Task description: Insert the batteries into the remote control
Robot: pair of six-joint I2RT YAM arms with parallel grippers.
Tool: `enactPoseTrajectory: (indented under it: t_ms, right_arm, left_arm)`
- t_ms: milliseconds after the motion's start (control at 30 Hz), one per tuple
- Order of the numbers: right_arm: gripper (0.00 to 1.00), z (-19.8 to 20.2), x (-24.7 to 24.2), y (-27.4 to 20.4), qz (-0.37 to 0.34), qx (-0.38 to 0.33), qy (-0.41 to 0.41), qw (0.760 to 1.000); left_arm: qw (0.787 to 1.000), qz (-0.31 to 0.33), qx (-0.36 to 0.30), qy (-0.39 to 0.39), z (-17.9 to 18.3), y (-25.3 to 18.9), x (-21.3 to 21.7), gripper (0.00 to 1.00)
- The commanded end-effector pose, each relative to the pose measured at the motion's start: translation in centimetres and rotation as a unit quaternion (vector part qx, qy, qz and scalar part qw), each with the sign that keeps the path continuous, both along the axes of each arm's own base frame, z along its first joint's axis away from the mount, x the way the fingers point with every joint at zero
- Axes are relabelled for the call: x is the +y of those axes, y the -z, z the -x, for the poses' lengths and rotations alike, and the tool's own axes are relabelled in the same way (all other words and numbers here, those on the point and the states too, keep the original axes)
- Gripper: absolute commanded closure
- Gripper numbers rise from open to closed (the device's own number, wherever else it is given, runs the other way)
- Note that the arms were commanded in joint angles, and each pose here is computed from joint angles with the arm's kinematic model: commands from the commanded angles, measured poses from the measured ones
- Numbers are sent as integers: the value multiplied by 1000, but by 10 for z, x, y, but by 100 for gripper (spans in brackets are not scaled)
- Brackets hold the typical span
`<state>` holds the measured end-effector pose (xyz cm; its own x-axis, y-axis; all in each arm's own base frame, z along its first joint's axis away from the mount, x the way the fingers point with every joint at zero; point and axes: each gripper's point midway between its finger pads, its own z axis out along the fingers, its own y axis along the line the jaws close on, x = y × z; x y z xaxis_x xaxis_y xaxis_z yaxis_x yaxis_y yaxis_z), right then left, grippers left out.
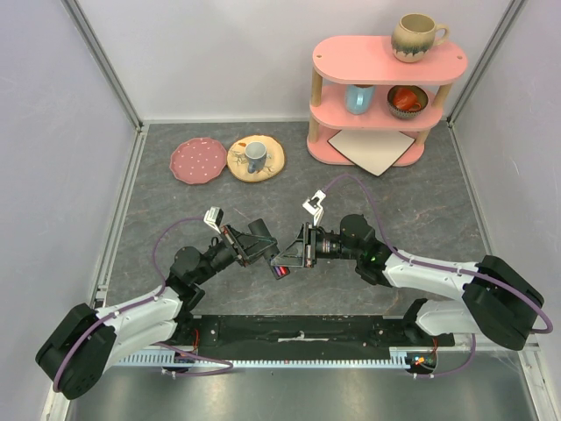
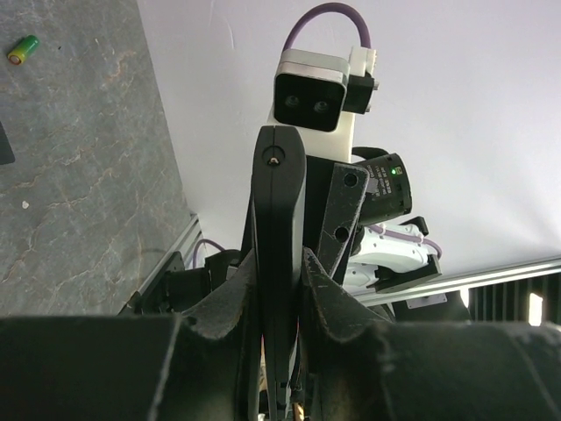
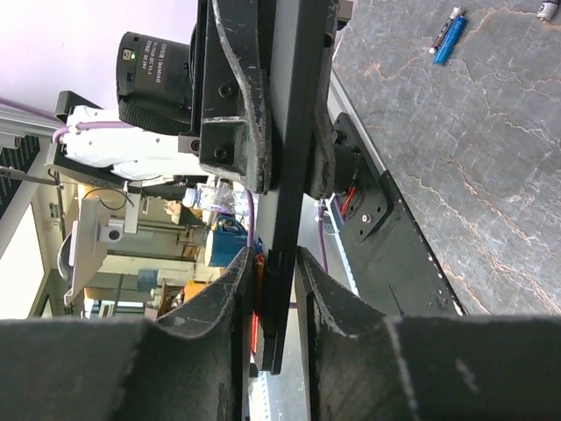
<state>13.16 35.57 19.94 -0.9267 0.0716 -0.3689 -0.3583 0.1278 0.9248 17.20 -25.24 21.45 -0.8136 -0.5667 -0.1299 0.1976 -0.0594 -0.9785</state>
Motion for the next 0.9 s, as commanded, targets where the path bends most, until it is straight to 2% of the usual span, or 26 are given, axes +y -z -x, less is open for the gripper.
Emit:
enactPoseTrajectory:
  t_ms: [0,167,200,367,467,500,600,700,867]
  right_arm:
    - [71,-6,2,-19,-24,-25,6,999]
    - [88,-7,2,-12,-12,-22,7,1000]
    - [99,-7,2,-9,-6,-21,8,1000]
    - [100,-8,1,-5,9,-20,10,1000]
    - [76,-10,0,-10,8,-24,16,1000]
    - [59,-11,0,-13,10,-25,16,1000]
    - [44,-16,-4,-19,19,-37,13,999]
    - [38,-20,-8,-25,29,-52,15,998]
    - [36,-16,-8,-22,42,-58,-3,997]
  left_arm:
    - [999,10,-34,6,5,-14,0,98]
    - [999,13,-38,6,4,-18,-1,98]
    - [999,13,-39,6,4,-19,-1,98]
    - [999,10,-39,6,3,-17,-1,98]
    - [999,6,-36,6,4,-14,-1,98]
    - [999,5,-37,5,4,-13,-1,98]
    - [999,2,-36,4,4,-10,0,98]
    - [999,-1,-36,1,4,-9,1,98]
    - [999,-3,-37,0,4,-9,1,98]
